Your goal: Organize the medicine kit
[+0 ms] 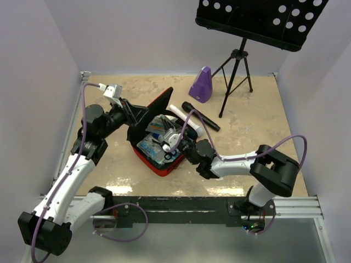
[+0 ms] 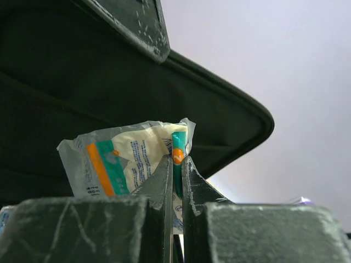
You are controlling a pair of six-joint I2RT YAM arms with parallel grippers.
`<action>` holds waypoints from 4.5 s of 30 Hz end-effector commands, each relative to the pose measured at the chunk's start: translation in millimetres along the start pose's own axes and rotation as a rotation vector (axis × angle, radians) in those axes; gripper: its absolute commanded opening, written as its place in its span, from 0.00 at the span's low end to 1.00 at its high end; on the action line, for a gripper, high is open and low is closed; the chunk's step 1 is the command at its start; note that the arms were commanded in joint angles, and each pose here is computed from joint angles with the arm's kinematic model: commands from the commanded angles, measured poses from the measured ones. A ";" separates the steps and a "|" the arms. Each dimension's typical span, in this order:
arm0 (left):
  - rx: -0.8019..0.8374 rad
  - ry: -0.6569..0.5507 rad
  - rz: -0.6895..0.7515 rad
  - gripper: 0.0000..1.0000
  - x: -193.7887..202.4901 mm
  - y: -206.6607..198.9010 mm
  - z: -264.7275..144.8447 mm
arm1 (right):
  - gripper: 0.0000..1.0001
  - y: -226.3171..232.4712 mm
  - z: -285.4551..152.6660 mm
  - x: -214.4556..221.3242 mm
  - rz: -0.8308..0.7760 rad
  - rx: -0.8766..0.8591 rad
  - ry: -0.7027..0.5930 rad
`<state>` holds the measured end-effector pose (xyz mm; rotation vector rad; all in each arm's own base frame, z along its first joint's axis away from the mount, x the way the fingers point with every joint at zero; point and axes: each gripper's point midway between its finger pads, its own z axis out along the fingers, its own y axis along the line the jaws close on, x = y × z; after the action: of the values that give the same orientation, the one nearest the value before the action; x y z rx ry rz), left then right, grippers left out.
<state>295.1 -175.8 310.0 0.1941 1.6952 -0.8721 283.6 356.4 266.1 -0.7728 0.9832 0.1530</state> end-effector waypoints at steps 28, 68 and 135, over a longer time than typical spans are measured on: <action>-0.060 -0.011 -0.039 0.14 -10.3 3.6 -3.2 | 0.00 -40.3 12.1 -34.8 1.040 0.088 0.574; -0.056 -0.011 0.005 0.23 -5.2 2.7 -12.9 | 0.00 -36.9 59.4 6.6 0.797 0.075 0.845; -0.060 0.125 -0.229 0.66 89.2 -2.5 -43.3 | 0.00 -45.2 43.3 -9.5 0.908 0.006 0.696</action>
<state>215.6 -180.4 225.6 0.0562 1.9771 -1.0183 333.9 353.8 268.7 -0.3437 2.0637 0.5829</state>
